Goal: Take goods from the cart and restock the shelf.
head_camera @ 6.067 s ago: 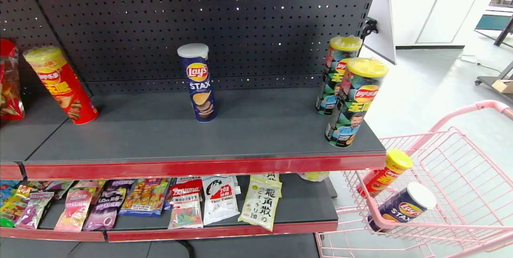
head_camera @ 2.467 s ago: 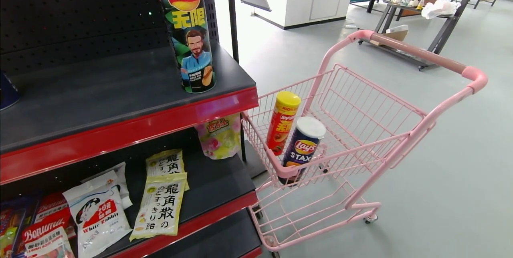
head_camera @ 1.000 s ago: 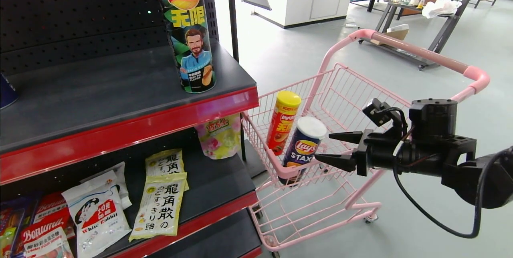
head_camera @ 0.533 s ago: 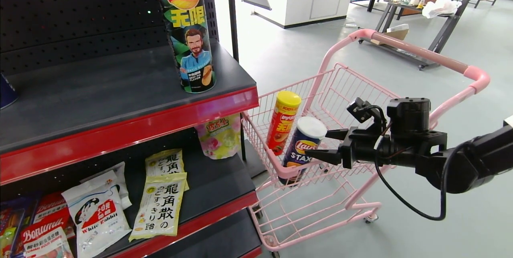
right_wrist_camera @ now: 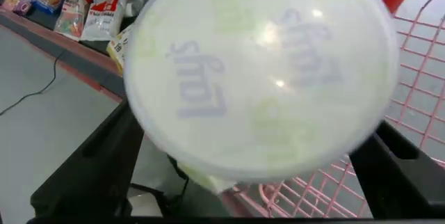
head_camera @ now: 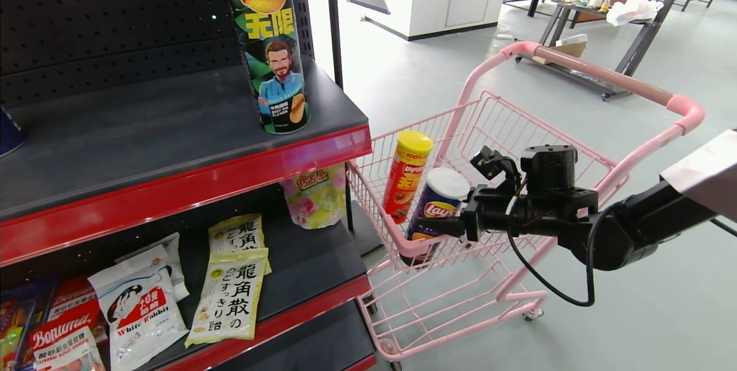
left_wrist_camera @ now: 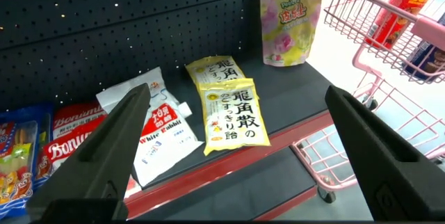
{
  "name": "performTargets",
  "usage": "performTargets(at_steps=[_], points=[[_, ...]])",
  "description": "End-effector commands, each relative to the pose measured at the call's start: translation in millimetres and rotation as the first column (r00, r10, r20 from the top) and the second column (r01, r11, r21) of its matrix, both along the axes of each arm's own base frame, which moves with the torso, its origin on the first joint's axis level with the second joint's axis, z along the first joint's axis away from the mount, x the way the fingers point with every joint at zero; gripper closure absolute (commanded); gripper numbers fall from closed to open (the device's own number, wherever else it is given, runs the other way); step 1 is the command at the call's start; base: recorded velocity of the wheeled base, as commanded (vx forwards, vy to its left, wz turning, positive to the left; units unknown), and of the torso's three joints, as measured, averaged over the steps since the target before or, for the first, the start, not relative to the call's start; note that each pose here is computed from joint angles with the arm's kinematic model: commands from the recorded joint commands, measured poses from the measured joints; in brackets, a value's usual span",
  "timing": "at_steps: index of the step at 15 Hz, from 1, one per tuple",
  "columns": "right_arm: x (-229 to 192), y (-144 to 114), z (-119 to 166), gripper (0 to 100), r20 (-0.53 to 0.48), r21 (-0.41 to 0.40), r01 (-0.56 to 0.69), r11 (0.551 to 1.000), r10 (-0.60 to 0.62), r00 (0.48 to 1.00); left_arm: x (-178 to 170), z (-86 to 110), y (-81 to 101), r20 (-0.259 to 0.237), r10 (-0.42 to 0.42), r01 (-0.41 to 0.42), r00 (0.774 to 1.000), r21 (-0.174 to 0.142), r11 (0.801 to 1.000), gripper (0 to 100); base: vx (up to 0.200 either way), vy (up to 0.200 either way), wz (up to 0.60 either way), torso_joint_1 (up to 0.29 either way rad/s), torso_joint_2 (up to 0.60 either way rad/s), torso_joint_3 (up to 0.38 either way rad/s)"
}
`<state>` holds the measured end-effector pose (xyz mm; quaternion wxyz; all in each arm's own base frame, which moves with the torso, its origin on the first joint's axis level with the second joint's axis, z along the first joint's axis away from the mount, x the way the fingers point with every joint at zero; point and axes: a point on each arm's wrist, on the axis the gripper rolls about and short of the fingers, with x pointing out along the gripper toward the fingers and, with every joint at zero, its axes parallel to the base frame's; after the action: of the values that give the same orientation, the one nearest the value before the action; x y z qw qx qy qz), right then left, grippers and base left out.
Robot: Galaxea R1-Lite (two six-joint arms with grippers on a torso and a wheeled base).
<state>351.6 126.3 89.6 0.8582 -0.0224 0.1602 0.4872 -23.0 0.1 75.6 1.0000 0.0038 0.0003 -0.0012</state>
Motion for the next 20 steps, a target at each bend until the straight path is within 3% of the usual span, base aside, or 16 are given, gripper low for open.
performTargets(at_steps=[1,4,5,10,15,20], points=[[8,6,-16,0,-0.003,-0.002,-0.007,1.0,0.007,1.0,0,0.0,0.0,-0.001,-0.001,0.001,1.0,0.0,1.0,0,0.0,0.0,0.0,0.0,0.0,0.0],[9,6,-20,0,0.0,0.013,0.002,1.0,-0.002,1.0,0,0.0,0.0,-0.001,-0.001,0.001,1.0,0.002,1.0,0,0.0,0.0,0.0,0.0,0.0,0.0],[10,7,-18,100,-0.002,0.02,0.004,1.0,-0.004,1.0,0,0.0,0.0,-0.001,0.001,-0.001,1.0,0.002,1.0,0,0.0,0.0,0.0,0.0,0.0,0.0],[9,9,-5,100,0.018,0.043,0.003,0.999,-0.003,1.0,0,0.0,0.0,-0.001,-0.001,0.001,1.0,0.002,1.0,0,0.0,0.0,0.0,0.0,0.0,0.0],[-38,-5,69,100,0.133,0.113,0.008,0.994,-0.023,0.991,0,0.0,0.0,-0.001,-0.001,0.001,1.0,0.0,1.0,0,0.0,0.0,0.0,0.0,0.0,0.0],[-81,-33,154,100,0.254,0.181,0.142,0.973,-0.186,0.949,0,0.0,0.0,-0.001,-0.001,0.001,1.0,0.0,1.0,0,0.0,0.0,0.0,0.0,0.0,0.0]])
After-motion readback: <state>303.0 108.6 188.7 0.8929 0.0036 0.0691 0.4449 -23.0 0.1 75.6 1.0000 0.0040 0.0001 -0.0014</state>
